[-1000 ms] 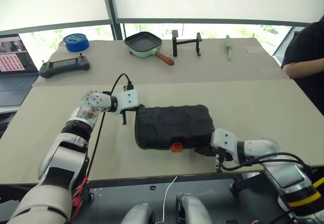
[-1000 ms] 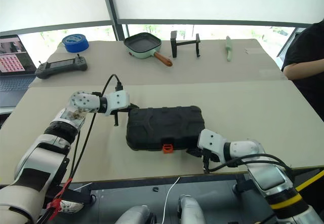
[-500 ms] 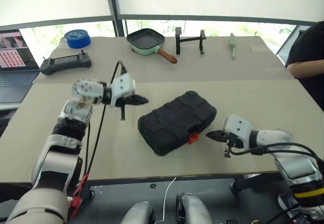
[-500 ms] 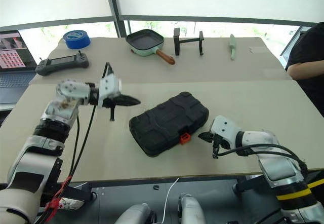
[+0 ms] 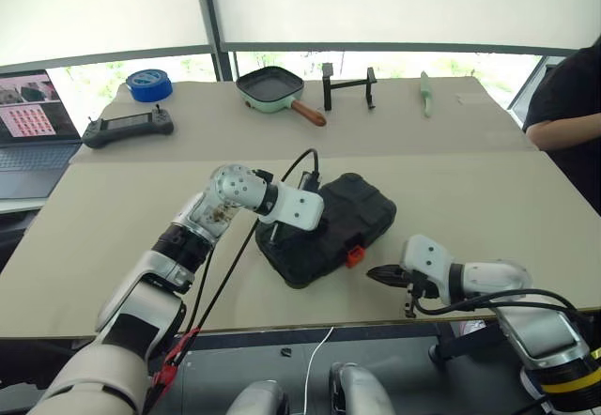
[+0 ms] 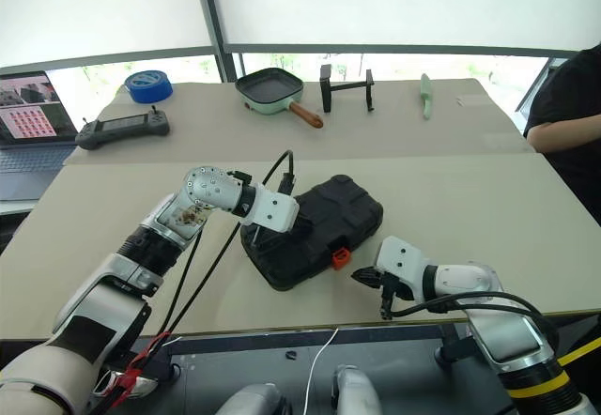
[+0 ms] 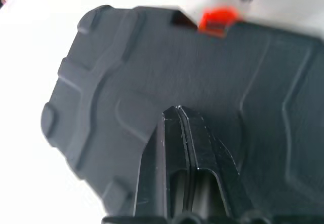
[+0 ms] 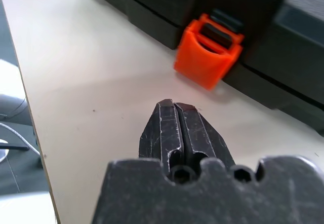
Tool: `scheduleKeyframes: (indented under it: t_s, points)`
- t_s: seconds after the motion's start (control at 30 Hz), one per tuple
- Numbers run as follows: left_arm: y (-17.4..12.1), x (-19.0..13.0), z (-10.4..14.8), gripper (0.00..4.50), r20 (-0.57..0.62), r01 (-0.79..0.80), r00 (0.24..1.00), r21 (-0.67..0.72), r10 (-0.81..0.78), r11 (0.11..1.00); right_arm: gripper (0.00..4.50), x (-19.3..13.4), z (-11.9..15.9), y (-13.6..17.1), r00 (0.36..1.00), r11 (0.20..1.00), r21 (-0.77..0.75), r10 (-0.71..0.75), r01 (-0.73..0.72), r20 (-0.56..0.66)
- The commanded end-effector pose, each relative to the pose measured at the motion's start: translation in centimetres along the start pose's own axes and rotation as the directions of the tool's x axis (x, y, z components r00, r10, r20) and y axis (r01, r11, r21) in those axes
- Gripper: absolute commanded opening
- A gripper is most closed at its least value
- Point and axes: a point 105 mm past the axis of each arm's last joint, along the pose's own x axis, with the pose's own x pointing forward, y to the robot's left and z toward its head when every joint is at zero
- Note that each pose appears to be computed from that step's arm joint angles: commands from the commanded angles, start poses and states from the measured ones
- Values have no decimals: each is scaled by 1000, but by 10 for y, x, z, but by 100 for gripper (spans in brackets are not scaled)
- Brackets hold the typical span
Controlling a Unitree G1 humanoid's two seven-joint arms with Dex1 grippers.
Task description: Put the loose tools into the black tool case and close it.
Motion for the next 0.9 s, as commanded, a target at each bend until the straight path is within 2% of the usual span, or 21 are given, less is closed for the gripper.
scheduleKeyframes:
  t_s: [0.03,0.23,0.4,0.5,0.63,0.9]
  points:
    - [-39,11,-29,5,-75,117,989,-97,-125,988,0,9,1,-15,997,997,-26,-76,76,-12]
    - [-36,13,-23,5,-40,101,994,-104,-105,989,0,24,7,-33,988,987,-47,-152,153,9]
    - [-33,15,-19,5,-24,98,995,-91,-101,991,0,30,28,-28,988,990,-38,-129,133,89]
    - [-31,15,-18,5,-21,95,995,-85,-97,992,0,24,53,-25,977,992,-21,-119,124,179]
    - [-30,17,-16,5,-7,95,995,-80,-96,992,0,14,68,-30,961,987,-9,-156,162,227]
    - [-31,20,-13,5,6,104,995,-69,-103,992,0,6,70,-32,959,984,18,-178,179,220]
